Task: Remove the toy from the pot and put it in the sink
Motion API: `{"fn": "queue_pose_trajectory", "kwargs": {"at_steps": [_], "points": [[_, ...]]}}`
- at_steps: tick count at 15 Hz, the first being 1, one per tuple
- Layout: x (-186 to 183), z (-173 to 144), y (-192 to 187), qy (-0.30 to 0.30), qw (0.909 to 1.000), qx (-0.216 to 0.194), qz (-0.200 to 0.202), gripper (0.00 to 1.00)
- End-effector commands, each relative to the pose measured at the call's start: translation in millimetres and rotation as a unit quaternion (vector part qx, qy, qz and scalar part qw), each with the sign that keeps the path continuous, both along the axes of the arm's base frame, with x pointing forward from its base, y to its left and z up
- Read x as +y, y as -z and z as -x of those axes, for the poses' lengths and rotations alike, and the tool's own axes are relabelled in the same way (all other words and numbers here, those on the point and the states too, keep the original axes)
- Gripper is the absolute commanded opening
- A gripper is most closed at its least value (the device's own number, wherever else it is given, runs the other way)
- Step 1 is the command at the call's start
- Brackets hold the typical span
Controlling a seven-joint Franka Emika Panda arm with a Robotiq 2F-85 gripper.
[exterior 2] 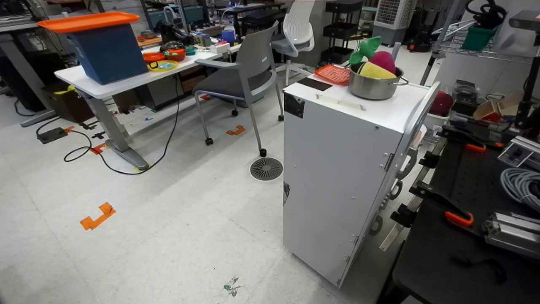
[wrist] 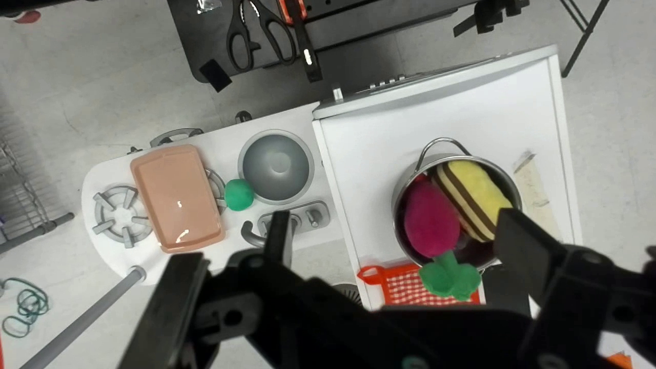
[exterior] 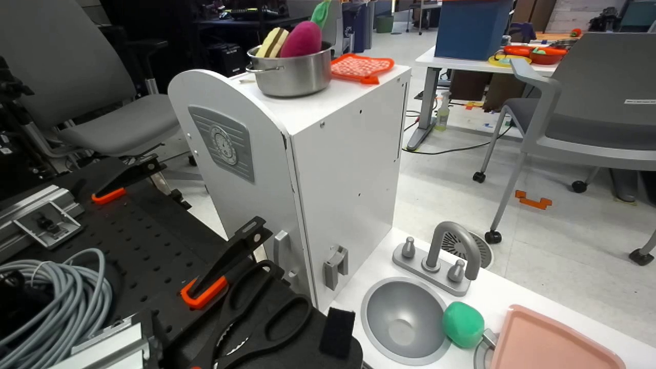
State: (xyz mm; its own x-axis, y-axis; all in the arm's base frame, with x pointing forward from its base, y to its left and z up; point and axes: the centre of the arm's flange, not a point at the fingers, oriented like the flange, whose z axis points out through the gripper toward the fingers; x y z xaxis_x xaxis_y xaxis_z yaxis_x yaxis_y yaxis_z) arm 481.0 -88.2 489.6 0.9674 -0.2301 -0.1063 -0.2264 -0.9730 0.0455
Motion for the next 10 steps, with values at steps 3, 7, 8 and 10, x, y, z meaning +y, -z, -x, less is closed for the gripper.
{"fn": "queue_pose_trajectory", "kwargs": {"at_steps": [3,7,8,10], "points": [[-1.6,-30.9,5.9,0.017,0.9995,-0.028,0.004,1.0],[8.0,-33.4,14.7,-0.004,0.998,-0.062,0.005,1.0],[13.1,-31.8,16.9,-0.01,0.9977,-0.067,-0.002,1.0],[22.2,-28.7,23.2,-0.027,0.9969,-0.073,-0.011,1.0]]}}
